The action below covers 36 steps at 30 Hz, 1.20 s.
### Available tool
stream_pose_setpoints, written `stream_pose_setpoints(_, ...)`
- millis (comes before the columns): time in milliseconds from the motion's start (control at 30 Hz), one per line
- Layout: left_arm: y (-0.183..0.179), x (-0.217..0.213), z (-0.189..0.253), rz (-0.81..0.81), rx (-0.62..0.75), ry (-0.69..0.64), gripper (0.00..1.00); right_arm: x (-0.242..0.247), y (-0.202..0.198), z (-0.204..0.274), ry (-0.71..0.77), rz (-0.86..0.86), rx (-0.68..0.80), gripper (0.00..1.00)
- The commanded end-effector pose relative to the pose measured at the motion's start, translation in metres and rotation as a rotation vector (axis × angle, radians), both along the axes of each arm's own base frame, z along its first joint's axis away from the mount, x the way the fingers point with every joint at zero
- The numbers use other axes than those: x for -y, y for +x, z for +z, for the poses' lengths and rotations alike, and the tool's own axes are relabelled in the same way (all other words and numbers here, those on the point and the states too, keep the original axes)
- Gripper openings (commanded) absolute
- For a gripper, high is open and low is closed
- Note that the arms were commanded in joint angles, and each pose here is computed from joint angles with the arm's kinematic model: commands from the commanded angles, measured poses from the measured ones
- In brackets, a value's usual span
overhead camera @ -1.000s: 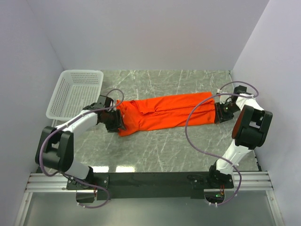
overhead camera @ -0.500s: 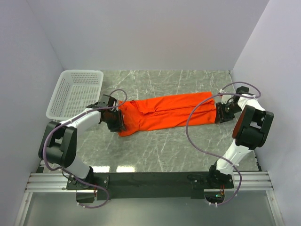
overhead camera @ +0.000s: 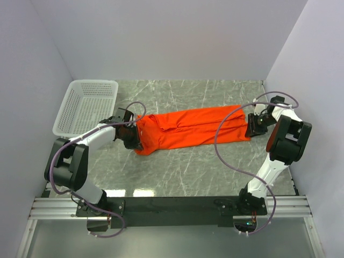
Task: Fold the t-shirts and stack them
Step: Fold the tshirt
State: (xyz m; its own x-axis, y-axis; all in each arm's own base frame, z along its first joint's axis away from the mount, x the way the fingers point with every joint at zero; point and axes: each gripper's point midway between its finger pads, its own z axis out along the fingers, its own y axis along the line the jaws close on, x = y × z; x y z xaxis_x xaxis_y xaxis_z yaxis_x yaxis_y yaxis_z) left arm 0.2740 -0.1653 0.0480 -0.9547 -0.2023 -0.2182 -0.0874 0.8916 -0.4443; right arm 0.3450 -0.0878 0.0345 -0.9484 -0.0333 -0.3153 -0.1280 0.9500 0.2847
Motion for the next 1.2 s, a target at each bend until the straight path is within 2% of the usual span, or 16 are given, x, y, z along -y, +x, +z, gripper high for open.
stream_pose_setpoints(0,0.006,0.007,0.01,-0.03,0.043,-0.027,0.03,0.003,0.003,0.0,0.001,-0.025,-0.007,0.41)
stream_pose_setpoints(167,0.006,0.007,0.011,-0.035,0.043,-0.026,0.01,0.001,0.001,-0.005,0.009,-0.024,-0.015,0.34)
stream_pose_setpoints(267,0.007,0.005,0.013,-0.035,0.05,-0.014,0.01,0.001,0.0,-0.002,0.005,-0.021,-0.006,0.18)
stream_pose_setpoints(300,0.008,0.002,0.012,-0.028,0.052,0.0,0.01,0.002,0.0,0.001,-0.002,-0.022,0.002,0.07)
stream_pose_setpoints(367,0.011,-0.004,0.015,-0.019,0.065,0.018,0.01,0.006,-0.002,0.004,-0.022,-0.022,0.009,0.0)
stream_pose_setpoints(633,0.012,-0.045,0.021,0.05,0.061,0.083,0.01,0.038,-0.027,0.013,-0.09,-0.039,-0.002,0.0)
stream_pose_setpoints(1000,-0.003,-0.058,0.03,0.073,0.051,0.109,0.01,0.05,-0.048,0.01,-0.085,-0.015,-0.011,0.0)
stream_pose_setpoints(1167,-0.009,-0.066,0.051,0.119,0.073,0.128,0.01,0.052,-0.055,0.023,-0.061,0.002,0.035,0.0)
